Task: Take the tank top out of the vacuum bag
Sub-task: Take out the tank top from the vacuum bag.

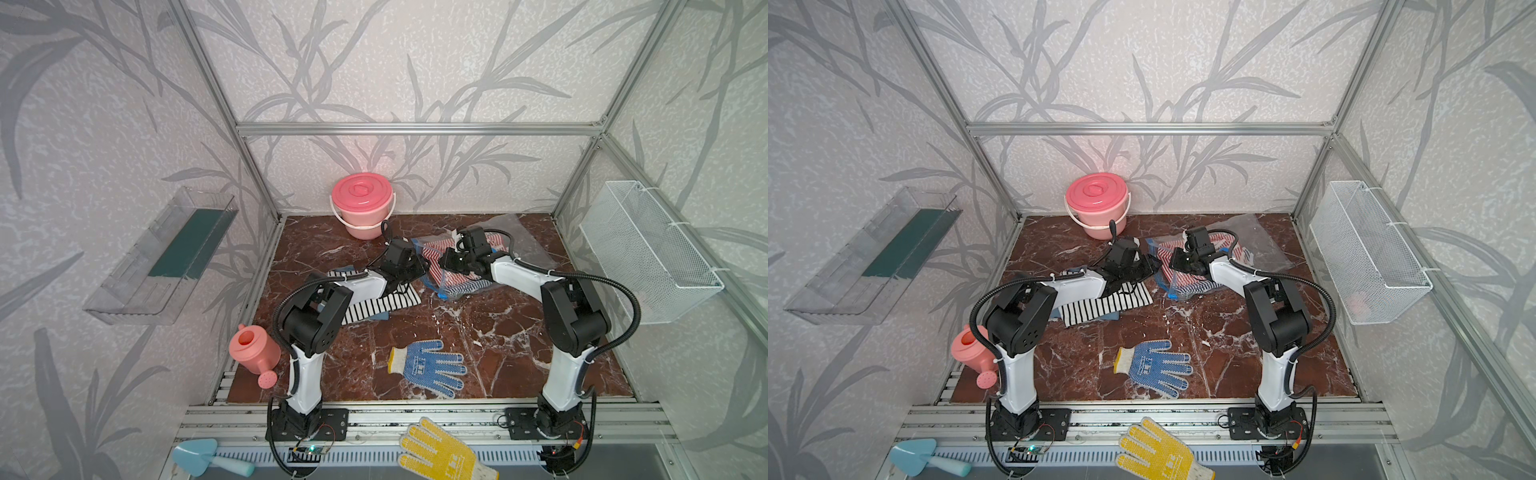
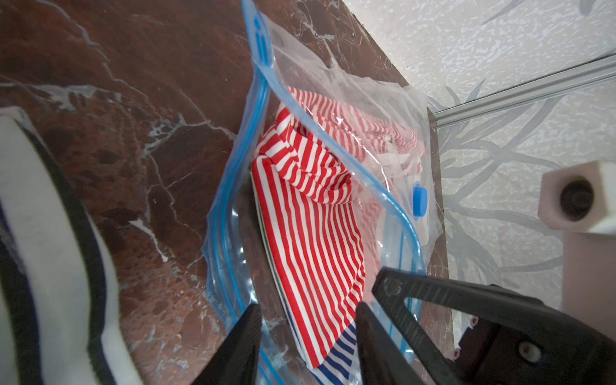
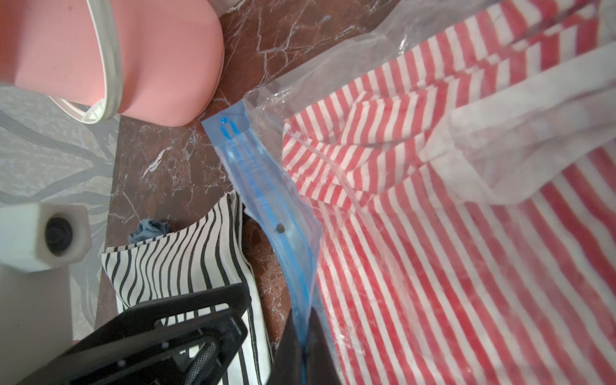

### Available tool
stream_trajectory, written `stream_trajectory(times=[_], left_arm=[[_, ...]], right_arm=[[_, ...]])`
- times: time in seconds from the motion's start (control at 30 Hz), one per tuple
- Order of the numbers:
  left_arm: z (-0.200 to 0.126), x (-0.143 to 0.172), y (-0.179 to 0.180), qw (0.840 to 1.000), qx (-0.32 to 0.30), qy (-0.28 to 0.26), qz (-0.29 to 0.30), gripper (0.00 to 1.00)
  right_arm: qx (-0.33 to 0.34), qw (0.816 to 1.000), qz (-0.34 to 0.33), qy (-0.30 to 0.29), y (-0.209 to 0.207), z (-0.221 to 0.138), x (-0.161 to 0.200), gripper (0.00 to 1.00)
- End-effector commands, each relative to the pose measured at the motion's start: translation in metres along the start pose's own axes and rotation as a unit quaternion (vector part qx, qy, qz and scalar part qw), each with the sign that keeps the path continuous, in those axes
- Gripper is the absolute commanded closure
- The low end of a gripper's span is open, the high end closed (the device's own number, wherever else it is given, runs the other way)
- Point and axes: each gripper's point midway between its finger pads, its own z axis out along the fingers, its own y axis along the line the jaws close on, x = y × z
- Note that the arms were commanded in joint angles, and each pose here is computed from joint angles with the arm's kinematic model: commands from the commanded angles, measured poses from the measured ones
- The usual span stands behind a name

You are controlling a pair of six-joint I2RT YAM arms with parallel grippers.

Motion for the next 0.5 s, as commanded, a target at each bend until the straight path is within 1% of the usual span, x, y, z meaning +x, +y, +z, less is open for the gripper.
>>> stream_trajectory(times=[0.0,0.17,0.27,0.47], left_arm=[[0.007,-0.001,-0.003,1.0,0.0,0.002,-0.001,0.53],[0.018,0.0,-0.002,1.0,0.004,0.01,-0.004,0.54],[0.023,0.001,0.002,1.0,0.004,0.01,-0.011,0.59],[0.031,0.004,0.01,1.0,-0.005,0.011,-0.017,0.6]], right_arm=[[-0.044,0.999,0.013,-0.021,0.017,-0.008,-0.011,1.0],[-0.049,0.998,0.014,-0.025,0.018,-0.009,-0.013,1.0],[-0.05,0.998,0.013,-0.026,0.017,-0.009,-0.014,1.0],[-0.056,0.998,0.022,-0.026,0.011,-0.007,-0.015,1.0]])
